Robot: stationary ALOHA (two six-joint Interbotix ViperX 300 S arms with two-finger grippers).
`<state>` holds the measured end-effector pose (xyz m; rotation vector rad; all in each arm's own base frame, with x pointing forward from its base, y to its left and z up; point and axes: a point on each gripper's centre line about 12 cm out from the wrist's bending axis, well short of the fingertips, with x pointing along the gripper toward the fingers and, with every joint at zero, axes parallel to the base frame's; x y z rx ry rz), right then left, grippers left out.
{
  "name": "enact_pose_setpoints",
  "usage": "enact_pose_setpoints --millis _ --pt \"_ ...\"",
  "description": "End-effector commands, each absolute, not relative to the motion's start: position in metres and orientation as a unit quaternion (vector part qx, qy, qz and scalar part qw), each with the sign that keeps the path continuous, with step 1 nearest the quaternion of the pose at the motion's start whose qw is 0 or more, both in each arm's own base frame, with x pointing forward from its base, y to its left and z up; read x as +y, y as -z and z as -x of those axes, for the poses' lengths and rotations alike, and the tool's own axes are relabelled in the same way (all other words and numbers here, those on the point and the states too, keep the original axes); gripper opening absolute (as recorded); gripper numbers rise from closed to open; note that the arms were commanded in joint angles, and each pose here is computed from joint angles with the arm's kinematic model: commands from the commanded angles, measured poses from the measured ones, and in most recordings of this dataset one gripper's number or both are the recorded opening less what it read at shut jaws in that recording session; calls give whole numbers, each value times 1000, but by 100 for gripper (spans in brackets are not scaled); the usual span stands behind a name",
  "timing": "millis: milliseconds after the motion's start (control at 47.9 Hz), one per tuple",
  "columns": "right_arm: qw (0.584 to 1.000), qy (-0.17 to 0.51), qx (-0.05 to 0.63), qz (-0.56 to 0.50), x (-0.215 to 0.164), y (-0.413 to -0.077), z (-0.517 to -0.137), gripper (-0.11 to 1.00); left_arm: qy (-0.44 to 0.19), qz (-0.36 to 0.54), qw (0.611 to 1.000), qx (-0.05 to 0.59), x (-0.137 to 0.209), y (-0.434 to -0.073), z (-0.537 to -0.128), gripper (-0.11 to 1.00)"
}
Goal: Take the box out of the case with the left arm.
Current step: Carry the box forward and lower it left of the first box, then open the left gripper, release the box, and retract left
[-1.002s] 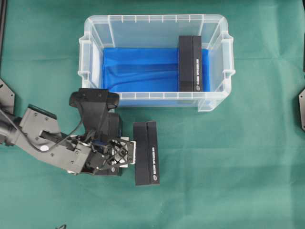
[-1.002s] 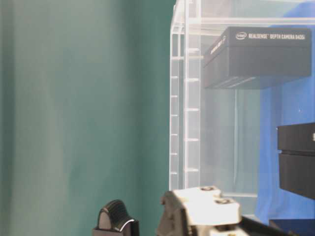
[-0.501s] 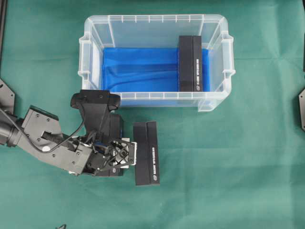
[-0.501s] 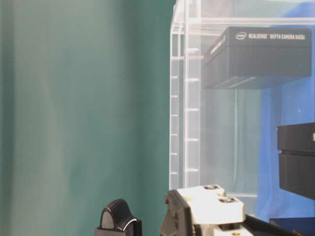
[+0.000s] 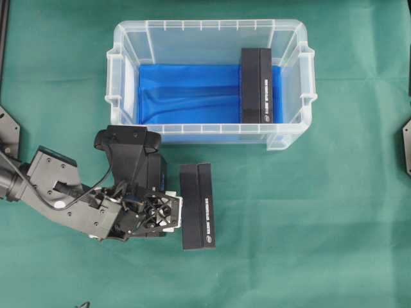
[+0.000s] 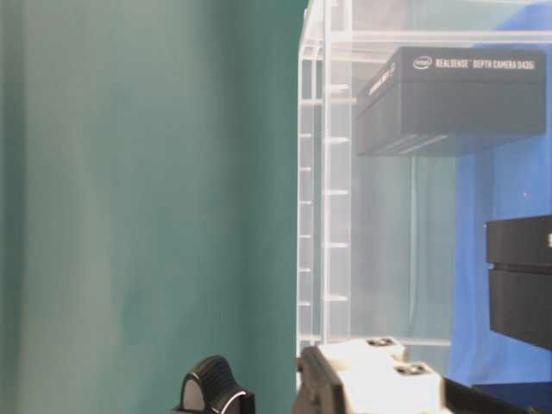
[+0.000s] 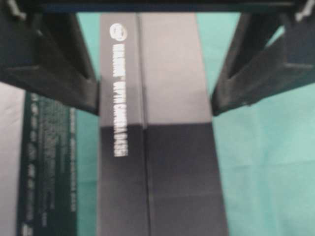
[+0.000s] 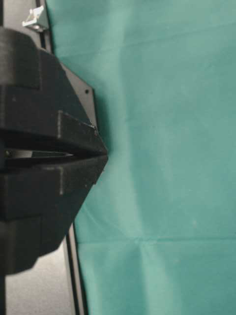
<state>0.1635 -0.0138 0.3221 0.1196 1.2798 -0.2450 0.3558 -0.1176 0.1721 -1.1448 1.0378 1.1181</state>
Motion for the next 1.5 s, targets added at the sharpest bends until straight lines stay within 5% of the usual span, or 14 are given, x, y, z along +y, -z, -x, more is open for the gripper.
enact_pose_setpoints --millis 0,292,919,1483 --pt "797 113 591 -58 -14 -325 -165 2 -464 502 585 436 -119 -187 -356 91" --pt "797 114 591 -57 -14 -325 -165 2 -451 512 591 430 -120 -200 -357 91" --pt "797 114 591 -54 -14 -325 -165 2 -442 545 591 398 -100 -323 -314 91" --pt "795 113 593 -56 -14 -325 -164 2 -442 519 600 419 -98 -313 -282 91"
